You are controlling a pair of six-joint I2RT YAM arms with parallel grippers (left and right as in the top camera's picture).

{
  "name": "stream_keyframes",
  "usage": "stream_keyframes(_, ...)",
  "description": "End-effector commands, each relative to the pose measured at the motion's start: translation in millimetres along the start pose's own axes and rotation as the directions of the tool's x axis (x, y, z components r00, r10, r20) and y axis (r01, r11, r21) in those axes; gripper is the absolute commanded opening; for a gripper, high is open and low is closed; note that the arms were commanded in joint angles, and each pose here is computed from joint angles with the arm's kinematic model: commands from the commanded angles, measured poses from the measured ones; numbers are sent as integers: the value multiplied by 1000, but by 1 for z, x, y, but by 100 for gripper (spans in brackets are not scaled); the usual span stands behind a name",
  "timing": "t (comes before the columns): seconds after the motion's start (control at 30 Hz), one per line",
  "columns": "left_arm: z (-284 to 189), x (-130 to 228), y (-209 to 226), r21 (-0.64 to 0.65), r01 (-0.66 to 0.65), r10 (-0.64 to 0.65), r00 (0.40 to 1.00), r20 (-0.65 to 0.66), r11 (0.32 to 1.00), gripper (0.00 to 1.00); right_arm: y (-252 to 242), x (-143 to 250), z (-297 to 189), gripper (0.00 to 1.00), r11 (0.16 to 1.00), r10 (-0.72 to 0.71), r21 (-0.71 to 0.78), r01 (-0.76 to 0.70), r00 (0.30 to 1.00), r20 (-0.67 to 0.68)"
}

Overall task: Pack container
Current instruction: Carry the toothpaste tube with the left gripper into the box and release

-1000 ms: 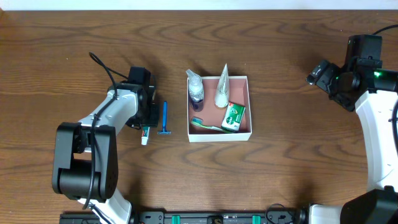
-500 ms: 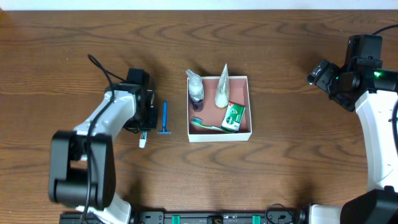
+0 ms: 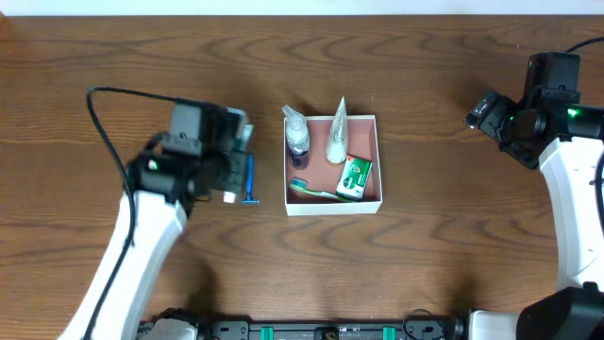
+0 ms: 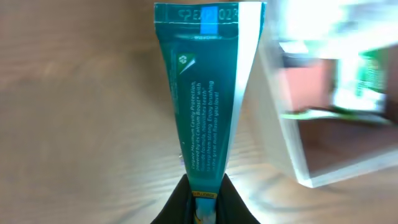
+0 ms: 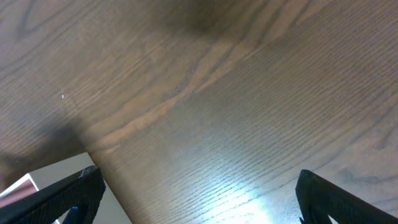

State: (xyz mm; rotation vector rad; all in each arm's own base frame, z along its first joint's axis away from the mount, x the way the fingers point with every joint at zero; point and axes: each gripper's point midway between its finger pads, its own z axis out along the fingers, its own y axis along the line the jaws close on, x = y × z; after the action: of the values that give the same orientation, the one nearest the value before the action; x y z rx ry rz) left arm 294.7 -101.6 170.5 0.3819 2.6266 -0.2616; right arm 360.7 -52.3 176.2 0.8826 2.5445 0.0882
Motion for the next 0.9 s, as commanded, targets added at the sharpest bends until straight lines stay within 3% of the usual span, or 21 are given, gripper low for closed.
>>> stream_keyframes(0.0, -15, -10, -45, 85, -253, 246, 966, 83, 964, 6, -1, -3, -3, 99, 1000, -4, -1, 4, 1000, 11)
stream_keyframes(0.1, -14, -11, -82, 122, -439, 423, 896, 137, 890, 6, -1, -3, -3, 99, 1000, -4, -1, 4, 1000, 11)
stream_keyframes(0.2, -6, -10, -119, 147, -621, 595, 782, 188, 770, 6, -1, -3, -3, 99, 1000, -4, -1, 4, 1000, 11)
stream_keyframes(0.37, 30, -10, -152, 146, -771, 744, 637, 204, 620, 6, -1, -3, -3, 99, 1000, -4, -1, 4, 1000, 11)
stream_keyframes(0.5, 71, -10, -157, 158, -777, 760, 629, 164, 609, 6, -1, -3, -3, 99, 1000, -4, -1, 4, 1000, 11)
stream_keyframes(0.53, 79, -10, -158, 161, -776, 761, 630, 158, 609, 10, -1, -3, -3, 99, 1000, -4, -1, 4, 1000, 11)
stream_keyframes(0.6, 89, -11, -159, 162, -776, 761, 630, 155, 609, 42, -1, -3, -3, 99, 1000, -4, -1, 4, 1000, 11)
stream_keyframes(0.77, 76, -16, -159, 156, -746, 726, 666, 171, 648, 58, -1, -3, -3, 99, 1000, -4, -1, 4, 1000, 11)
stream_keyframes(0.87, 50, -16, -154, 155, -702, 679, 712, 178, 695, 61, -1, -3, -3, 99, 1000, -4, -1, 4, 1000, 11)
